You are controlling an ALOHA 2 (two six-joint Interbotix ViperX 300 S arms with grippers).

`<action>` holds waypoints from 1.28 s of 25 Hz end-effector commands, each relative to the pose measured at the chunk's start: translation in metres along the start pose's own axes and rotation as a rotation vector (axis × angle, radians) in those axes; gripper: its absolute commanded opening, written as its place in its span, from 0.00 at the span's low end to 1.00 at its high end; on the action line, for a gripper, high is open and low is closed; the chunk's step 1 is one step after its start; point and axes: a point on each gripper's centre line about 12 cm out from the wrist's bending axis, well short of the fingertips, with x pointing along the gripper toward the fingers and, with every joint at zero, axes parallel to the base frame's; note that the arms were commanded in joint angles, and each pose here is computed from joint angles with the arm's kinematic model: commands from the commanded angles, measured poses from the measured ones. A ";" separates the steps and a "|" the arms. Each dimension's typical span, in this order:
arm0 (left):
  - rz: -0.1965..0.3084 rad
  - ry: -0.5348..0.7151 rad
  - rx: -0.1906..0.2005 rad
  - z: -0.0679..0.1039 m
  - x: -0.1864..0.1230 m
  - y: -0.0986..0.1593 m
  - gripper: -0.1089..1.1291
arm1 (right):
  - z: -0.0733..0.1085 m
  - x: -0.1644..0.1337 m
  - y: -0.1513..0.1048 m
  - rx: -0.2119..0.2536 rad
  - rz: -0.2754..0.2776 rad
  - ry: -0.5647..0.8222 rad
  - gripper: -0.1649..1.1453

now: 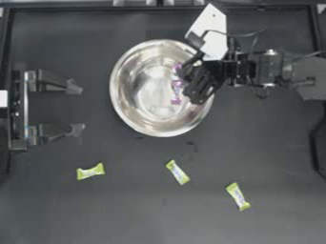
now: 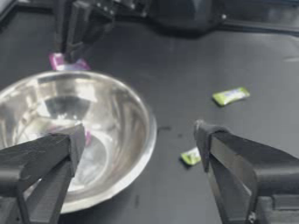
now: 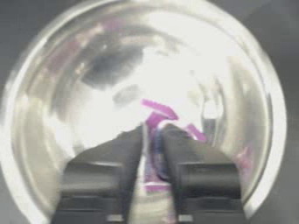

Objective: Put candies in bowl

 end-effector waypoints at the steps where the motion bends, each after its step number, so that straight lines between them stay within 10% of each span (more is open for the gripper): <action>1: 0.004 -0.003 -0.002 0.005 0.004 0.001 0.92 | 0.006 -0.003 0.000 -0.016 0.017 -0.041 0.94; 17: 0.012 0.046 -0.006 -0.001 0.005 0.004 0.92 | 0.006 -0.058 -0.002 -0.026 0.153 -0.237 0.88; 32: 0.006 0.098 -0.006 -0.006 0.008 0.003 0.92 | -0.068 -0.179 -0.010 -0.145 0.416 -0.569 0.88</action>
